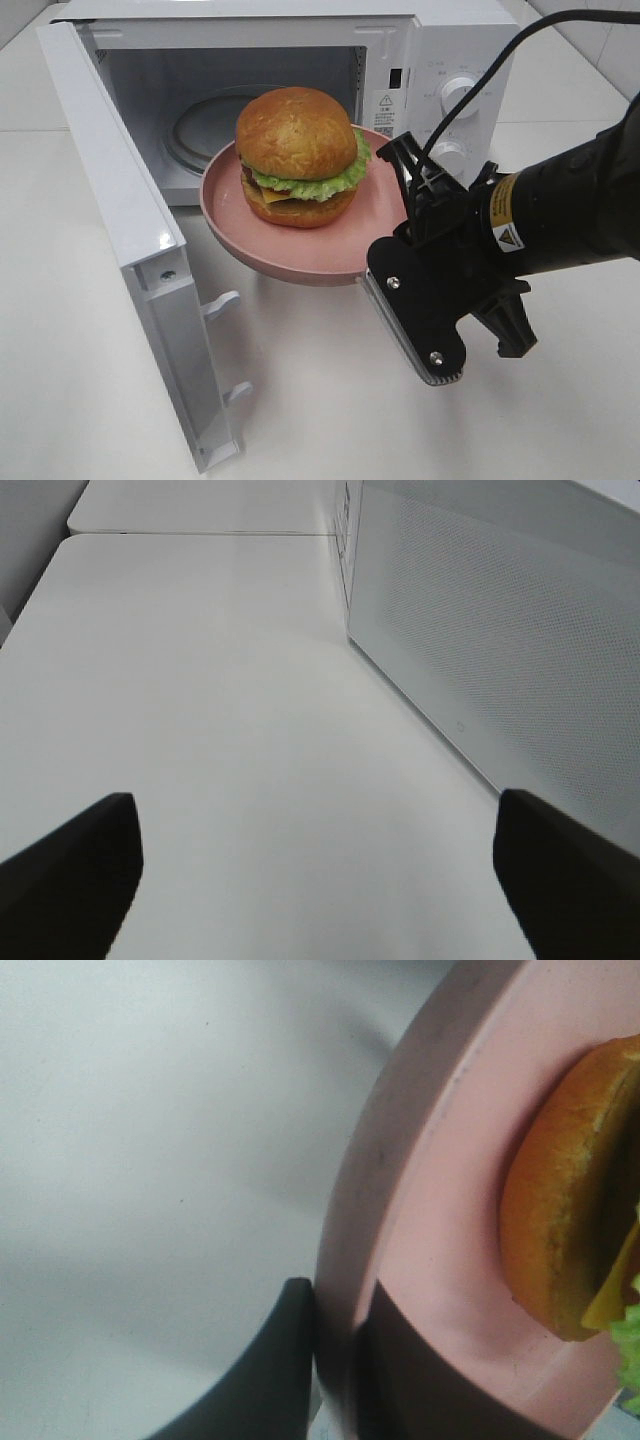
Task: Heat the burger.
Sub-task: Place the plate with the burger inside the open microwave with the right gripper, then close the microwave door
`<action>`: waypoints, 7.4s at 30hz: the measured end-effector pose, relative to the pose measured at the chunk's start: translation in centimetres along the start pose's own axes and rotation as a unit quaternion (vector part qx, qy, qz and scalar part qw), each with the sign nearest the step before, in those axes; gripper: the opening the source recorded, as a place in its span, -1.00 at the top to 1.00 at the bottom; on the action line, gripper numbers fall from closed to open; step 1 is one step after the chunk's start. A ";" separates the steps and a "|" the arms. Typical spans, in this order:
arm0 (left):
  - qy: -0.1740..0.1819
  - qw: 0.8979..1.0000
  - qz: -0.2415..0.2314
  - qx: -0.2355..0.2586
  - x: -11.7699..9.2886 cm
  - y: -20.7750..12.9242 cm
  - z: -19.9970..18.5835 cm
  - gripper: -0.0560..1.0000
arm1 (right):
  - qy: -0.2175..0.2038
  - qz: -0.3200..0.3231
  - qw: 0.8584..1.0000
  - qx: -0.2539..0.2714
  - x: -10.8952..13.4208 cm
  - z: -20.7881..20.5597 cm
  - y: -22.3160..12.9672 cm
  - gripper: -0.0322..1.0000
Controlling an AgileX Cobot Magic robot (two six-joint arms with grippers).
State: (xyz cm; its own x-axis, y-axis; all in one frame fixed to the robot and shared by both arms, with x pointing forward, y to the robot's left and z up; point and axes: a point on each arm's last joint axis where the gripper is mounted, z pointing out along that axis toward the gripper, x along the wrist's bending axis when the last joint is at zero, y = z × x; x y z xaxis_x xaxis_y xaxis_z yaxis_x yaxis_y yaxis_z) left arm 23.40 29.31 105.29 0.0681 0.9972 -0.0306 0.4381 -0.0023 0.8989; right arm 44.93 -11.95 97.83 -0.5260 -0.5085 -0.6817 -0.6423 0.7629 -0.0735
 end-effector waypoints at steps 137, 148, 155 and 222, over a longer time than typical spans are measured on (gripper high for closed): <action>0.000 1.000 0.000 0.000 0.0 0.0 0.0 -0.75 | -0.019 0.225 0.973 0.055 -13.7 19.8 -4.0 0.04; 0.000 1.000 0.000 0.000 0.0 0.0 0.0 -0.75 | -0.033 0.237 0.970 0.036 -12.5 18.4 -3.6 -0.37; 0.000 1.000 0.000 0.000 0.0 0.0 0.0 -0.75 | -0.032 0.233 0.972 0.024 -11.0 17.2 -3.3 -0.45; 0.000 1.000 0.000 0.000 0.0 0.0 0.0 -0.75 | 0.012 0.735 0.643 0.215 -1.5 -12.9 -4.9 -0.54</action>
State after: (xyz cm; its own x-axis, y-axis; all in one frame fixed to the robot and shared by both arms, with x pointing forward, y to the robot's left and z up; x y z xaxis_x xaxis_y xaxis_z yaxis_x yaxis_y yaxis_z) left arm 23.40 29.31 105.29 0.0675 0.9973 -0.0298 0.4381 -0.0028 0.8989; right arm 41.64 -20.09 108.60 -0.4000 0.8863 -0.2333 0.7693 0.4631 0.4401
